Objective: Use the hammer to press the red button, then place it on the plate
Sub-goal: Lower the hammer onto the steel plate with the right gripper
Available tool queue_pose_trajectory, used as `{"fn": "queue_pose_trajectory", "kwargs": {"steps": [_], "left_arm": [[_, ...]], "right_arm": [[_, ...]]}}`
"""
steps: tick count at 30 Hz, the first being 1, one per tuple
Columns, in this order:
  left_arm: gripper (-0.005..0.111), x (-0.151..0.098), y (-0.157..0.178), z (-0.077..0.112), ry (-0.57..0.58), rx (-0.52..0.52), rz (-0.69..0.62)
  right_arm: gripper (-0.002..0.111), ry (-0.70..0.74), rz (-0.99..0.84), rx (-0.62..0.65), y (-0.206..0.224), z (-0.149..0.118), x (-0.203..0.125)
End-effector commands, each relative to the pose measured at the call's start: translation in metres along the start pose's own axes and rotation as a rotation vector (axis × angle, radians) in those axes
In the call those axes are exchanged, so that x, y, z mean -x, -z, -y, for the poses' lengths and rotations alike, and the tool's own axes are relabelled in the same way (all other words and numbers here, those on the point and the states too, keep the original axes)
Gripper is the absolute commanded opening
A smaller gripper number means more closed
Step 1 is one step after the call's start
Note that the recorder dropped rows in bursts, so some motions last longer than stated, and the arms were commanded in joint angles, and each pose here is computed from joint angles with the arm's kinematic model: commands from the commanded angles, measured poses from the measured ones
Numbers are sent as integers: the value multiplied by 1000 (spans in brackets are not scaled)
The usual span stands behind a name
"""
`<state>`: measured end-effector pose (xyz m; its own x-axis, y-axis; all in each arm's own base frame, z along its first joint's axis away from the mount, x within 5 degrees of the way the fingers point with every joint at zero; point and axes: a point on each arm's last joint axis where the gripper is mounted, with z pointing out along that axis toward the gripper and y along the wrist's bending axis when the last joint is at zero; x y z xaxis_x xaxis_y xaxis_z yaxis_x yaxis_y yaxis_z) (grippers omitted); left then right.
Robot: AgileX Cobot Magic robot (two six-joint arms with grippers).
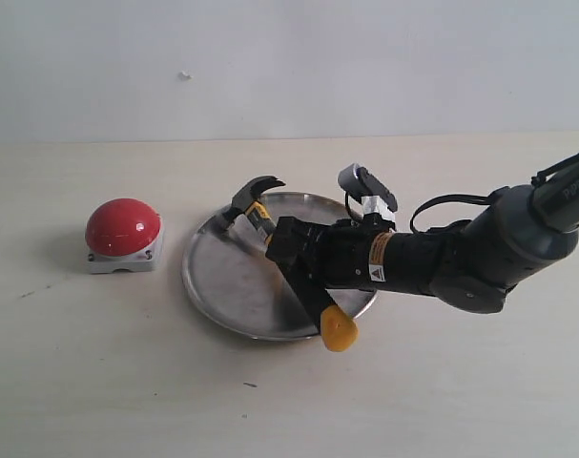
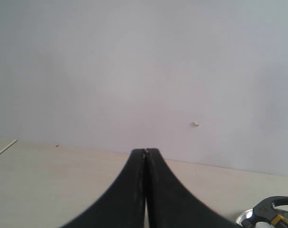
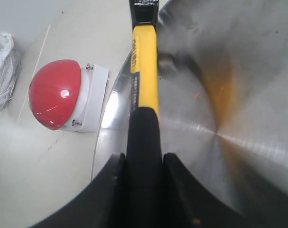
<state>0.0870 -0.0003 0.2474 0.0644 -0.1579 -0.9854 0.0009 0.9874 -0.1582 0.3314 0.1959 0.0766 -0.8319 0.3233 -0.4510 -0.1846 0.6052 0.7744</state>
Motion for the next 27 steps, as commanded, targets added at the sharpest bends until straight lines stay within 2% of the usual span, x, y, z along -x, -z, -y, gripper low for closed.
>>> {"fn": "queue_pose_trajectory", "kwargs": {"steps": [1, 3, 13, 21, 27], "left_arm": [[0, 0, 1, 0, 15, 2, 7], [0, 0, 1, 0, 15, 2, 7], [0, 0, 1, 0, 15, 2, 7], [0, 0, 1, 0, 15, 2, 7], [0, 0, 1, 0, 15, 2, 7]], "right_arm": [[3, 21, 27, 28, 1, -8, 6], [11, 32, 25, 28, 1, -8, 6], [32, 37, 22, 19, 1, -7, 6], [42, 48, 14, -76, 5, -5, 9], [45, 73, 37, -130, 16, -16, 20]]}}
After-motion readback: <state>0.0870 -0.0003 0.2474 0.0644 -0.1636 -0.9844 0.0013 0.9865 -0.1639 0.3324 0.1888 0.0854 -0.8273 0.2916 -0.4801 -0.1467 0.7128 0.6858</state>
